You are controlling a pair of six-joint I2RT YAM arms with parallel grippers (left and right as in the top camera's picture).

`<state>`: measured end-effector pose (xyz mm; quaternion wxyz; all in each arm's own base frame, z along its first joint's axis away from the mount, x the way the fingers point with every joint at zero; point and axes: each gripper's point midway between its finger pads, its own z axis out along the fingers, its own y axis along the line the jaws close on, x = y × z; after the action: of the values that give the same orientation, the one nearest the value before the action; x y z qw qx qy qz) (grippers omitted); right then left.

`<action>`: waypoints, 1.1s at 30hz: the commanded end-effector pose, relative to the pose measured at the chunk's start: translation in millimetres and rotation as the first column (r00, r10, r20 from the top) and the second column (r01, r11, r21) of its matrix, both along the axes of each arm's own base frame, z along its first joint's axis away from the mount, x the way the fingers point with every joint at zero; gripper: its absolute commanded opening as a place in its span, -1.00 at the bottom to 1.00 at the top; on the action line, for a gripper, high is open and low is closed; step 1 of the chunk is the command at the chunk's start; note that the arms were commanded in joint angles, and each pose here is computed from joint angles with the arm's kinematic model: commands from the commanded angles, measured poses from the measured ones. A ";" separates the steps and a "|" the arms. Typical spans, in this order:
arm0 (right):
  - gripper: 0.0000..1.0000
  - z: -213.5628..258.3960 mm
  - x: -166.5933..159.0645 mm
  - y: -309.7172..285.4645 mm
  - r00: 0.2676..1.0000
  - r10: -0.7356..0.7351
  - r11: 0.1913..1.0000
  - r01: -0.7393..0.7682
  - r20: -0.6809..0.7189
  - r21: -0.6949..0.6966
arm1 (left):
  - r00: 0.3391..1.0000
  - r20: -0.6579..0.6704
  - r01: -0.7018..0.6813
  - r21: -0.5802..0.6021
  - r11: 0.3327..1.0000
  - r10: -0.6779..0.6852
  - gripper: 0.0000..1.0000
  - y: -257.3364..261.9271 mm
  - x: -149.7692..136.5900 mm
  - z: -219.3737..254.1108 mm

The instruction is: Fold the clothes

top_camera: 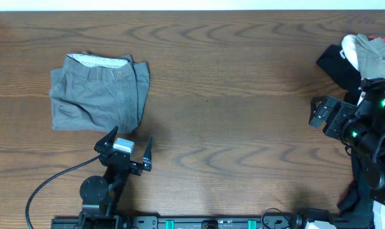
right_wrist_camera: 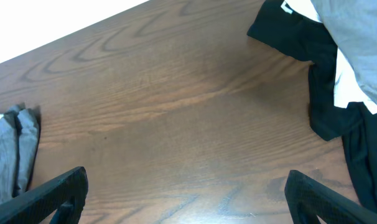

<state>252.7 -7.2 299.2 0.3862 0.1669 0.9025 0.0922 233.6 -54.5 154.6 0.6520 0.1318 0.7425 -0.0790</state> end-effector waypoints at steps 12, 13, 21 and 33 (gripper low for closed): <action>0.98 1.1 -0.6 -2.2 1.000 -0.013 1.000 0.013 0.002 -0.001 | 1.000 -0.031 -0.003 -0.010 1.000 0.002 0.96 0.0 0.4 -13.4; 0.99 1.1 -0.6 -2.2 1.000 -0.013 1.000 0.013 0.002 -0.001 | 1.000 -0.031 -0.003 -0.010 1.000 0.002 0.96 0.0 0.4 -13.4; 0.99 23.6 8.4 -16.4 0.979 -0.053 0.995 0.069 0.197 -0.077 | 1.000 -0.031 -0.003 -0.010 1.000 0.002 0.96 0.0 0.4 -13.4; 0.99 -43.7 -14.6 57.0 0.801 0.360 0.933 -0.305 0.479 -0.192 | 1.000 -0.031 -0.003 -0.010 1.000 0.002 0.96 0.0 0.4 -13.4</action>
<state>247.2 31.5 275.6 0.5999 0.0062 0.7894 0.1304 233.8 -54.4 154.9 0.6528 0.1317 0.7419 -0.0788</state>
